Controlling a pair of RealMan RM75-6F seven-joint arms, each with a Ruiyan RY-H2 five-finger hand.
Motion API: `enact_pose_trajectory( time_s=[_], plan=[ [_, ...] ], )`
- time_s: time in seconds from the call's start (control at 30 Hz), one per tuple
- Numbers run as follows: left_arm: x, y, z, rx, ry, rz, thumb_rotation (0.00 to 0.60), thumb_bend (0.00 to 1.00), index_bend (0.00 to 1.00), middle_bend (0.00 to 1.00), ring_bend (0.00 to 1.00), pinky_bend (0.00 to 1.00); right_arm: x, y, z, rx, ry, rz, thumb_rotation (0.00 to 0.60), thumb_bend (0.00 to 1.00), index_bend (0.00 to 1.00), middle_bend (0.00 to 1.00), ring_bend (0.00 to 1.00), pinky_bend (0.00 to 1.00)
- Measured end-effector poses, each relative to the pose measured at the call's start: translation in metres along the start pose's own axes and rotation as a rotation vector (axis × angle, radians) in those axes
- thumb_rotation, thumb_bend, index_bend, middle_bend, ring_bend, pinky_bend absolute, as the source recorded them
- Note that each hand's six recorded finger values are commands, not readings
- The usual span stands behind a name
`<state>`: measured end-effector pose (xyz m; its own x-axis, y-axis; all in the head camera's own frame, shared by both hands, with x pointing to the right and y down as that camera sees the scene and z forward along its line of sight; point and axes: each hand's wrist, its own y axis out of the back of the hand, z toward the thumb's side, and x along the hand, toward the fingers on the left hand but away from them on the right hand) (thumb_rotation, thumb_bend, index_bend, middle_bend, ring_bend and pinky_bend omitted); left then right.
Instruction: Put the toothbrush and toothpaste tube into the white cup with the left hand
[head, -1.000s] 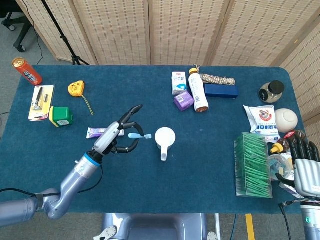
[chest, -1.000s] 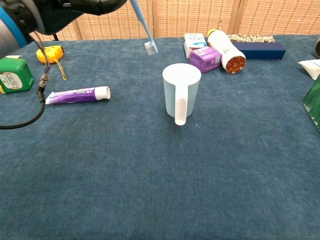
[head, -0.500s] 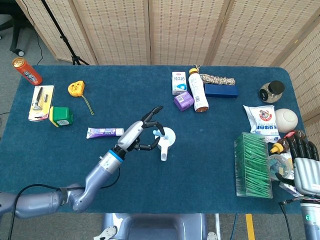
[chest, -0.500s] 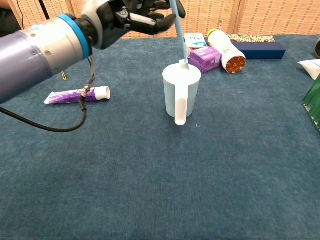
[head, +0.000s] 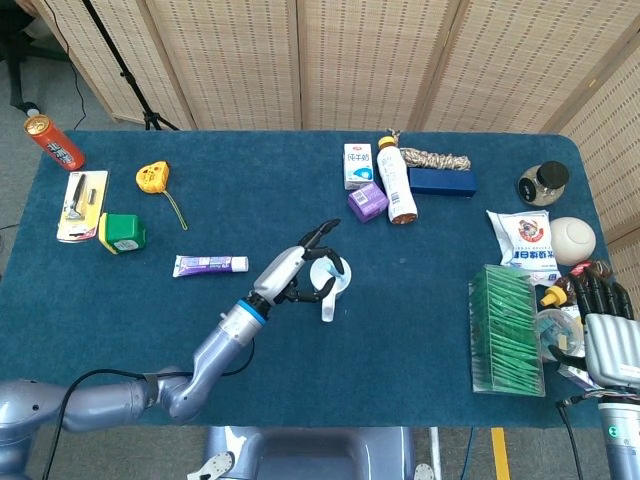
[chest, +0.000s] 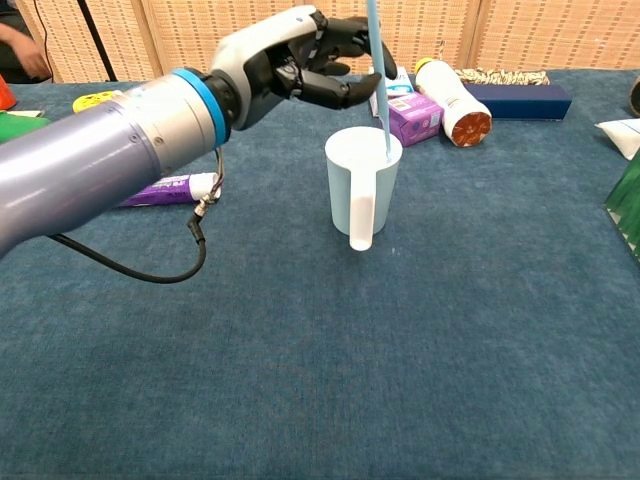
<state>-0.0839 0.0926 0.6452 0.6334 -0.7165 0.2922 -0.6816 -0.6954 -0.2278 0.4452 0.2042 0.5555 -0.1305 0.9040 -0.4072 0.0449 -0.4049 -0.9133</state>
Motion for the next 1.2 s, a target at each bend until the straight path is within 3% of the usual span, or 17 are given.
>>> enact_pose_trajectory(
  time_s=[0.37,0.47,0.63,0.9,1.07,1.2],
  plan=[
    [0.008,-0.014,-0.015,0.016,0.042,0.012,0.6,0.5,0.55,0.0,0.0,0.0,0.0,0.001,-0.003,-0.015,-0.002,0.008,0.6,0.0,0.0,0.0,0.0,0.0],
    [0.009,-0.011,-0.019,0.024,0.052,0.024,0.6,0.5,0.44,0.0,0.0,0.0,-0.001,0.001,-0.003,-0.016,-0.001,0.01,0.6,0.0,0.0,0.0,0.0,0.0],
    [0.008,-0.009,-0.021,0.026,0.062,0.015,0.6,0.5,0.15,0.0,0.0,0.0,-0.001,0.0,-0.002,-0.013,0.001,0.011,0.6,0.0,0.0,0.0,0.0,0.0],
    [0.004,-0.004,-0.018,0.014,0.051,0.02,0.6,0.5,0.02,0.0,0.0,0.0,-0.001,0.0,-0.001,-0.012,0.0,0.009,0.6,0.0,0.0,0.0,0.0,0.0],
    [-0.002,0.011,-0.012,0.01,0.027,0.048,0.6,0.5,0.0,0.0,0.0,0.0,-0.001,0.001,-0.002,-0.013,-0.005,0.009,0.6,0.0,0.0,0.0,0.0,0.0],
    [-0.013,0.042,-0.008,0.065,0.012,0.101,0.6,0.5,0.0,0.0,0.0,0.0,0.0,0.001,-0.002,-0.016,-0.002,0.008,0.6,0.0,0.0,0.0,0.0,0.0]
  ],
)
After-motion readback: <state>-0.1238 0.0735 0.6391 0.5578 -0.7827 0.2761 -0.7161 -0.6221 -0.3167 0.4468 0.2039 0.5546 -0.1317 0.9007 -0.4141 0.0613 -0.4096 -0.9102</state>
